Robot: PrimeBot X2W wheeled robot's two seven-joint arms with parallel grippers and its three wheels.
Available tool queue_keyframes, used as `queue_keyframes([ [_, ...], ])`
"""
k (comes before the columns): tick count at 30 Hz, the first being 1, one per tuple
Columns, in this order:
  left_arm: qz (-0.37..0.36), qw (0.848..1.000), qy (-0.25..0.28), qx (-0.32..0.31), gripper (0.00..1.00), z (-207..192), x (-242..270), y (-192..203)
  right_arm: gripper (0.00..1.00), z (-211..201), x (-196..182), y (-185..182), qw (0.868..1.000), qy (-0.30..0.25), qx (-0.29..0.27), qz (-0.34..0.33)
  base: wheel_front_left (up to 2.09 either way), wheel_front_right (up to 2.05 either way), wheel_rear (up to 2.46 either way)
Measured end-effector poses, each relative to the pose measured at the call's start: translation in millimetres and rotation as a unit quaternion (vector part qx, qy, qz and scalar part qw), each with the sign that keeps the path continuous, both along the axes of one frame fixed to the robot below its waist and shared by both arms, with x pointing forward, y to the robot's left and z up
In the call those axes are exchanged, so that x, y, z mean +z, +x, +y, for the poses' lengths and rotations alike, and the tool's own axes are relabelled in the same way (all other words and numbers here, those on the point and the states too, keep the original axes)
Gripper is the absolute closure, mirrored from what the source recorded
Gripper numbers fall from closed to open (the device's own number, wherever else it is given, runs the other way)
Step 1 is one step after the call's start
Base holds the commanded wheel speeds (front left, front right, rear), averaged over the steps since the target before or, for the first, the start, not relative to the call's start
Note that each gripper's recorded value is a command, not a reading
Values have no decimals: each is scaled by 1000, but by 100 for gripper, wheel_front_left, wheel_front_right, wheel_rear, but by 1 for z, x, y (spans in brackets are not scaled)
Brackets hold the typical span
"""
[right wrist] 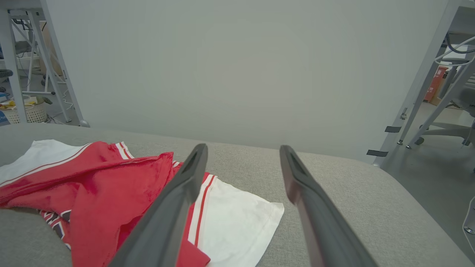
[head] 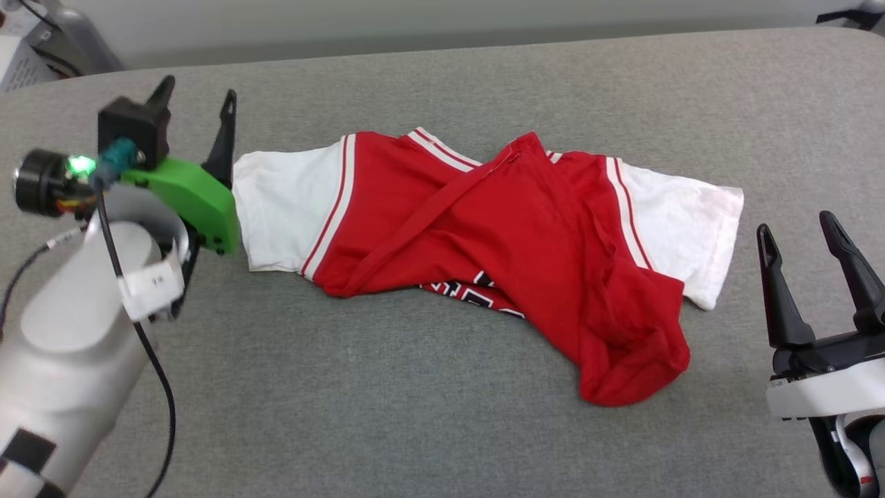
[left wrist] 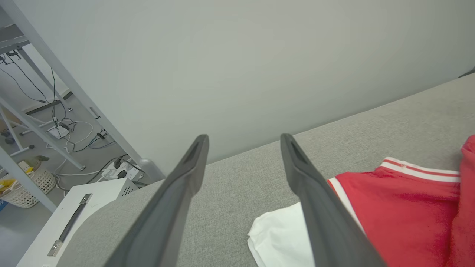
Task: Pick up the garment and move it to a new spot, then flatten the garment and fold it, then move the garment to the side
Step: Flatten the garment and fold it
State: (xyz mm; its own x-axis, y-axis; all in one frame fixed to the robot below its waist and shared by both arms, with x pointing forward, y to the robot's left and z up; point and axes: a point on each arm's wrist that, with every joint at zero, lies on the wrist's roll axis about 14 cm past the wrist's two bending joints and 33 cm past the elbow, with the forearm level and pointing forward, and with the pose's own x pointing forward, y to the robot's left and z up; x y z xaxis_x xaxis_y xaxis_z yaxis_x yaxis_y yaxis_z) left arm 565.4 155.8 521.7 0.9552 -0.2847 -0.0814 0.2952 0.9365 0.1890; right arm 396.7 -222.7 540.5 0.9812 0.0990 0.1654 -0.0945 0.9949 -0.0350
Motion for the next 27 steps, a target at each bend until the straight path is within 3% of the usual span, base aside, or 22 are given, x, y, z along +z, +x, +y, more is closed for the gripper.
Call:
queue_keyframes([
  [8,-53,997,-18,51,0,18,2,-78,0,35,11,20,995,-14,93,11,0,0,0],
  [13,-82,993,-22,88,0,28,7,-111,0,76,2,27,972,-58,199,107,0,0,0],
  [17,-101,988,-28,110,0,33,14,-126,0,96,-15,22,938,-105,257,209,0,0,0],
  [23,-104,986,-30,130,0,39,10,-142,0,107,-61,-3,859,-178,305,369,0,0,0],
  [27,-104,985,-30,138,0,44,7,-145,0,108,-86,-10,824,-183,313,436,0,0,0],
])
